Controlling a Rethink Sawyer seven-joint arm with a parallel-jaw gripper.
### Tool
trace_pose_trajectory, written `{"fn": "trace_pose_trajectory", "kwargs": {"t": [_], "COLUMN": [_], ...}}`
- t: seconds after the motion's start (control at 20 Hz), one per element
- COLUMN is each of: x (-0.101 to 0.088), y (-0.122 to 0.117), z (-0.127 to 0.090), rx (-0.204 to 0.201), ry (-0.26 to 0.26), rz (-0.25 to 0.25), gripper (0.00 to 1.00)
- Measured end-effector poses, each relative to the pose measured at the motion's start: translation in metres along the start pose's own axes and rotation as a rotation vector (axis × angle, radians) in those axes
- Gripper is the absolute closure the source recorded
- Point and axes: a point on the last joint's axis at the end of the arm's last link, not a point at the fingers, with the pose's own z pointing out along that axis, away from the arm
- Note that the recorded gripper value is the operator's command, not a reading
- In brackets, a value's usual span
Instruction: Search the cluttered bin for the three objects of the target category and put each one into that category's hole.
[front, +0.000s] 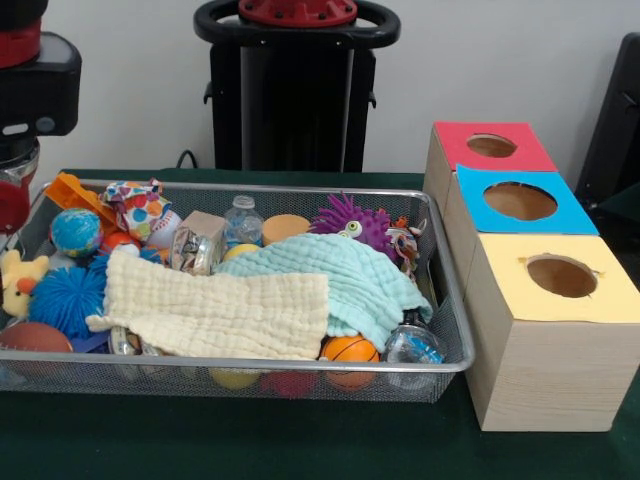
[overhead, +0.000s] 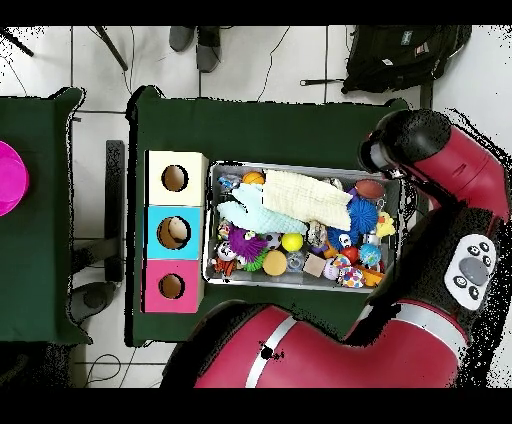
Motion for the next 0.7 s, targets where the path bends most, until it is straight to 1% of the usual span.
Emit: {"fn": "trace_pose_trajectory", "kwargs": {"t": [0.4,0.5,0.7], "x": [-0.005,-0.005,-0.008], "y": [0.000,0.000,0.002], "z": [-0.023,-0.026,-0.038], "rx": [0.021,0.022,0.012], "ry": [0.024,0.025,0.021], "rz": [-0.005,-0.005,-0.003], "gripper": [0.00,0.00,0.00]}}
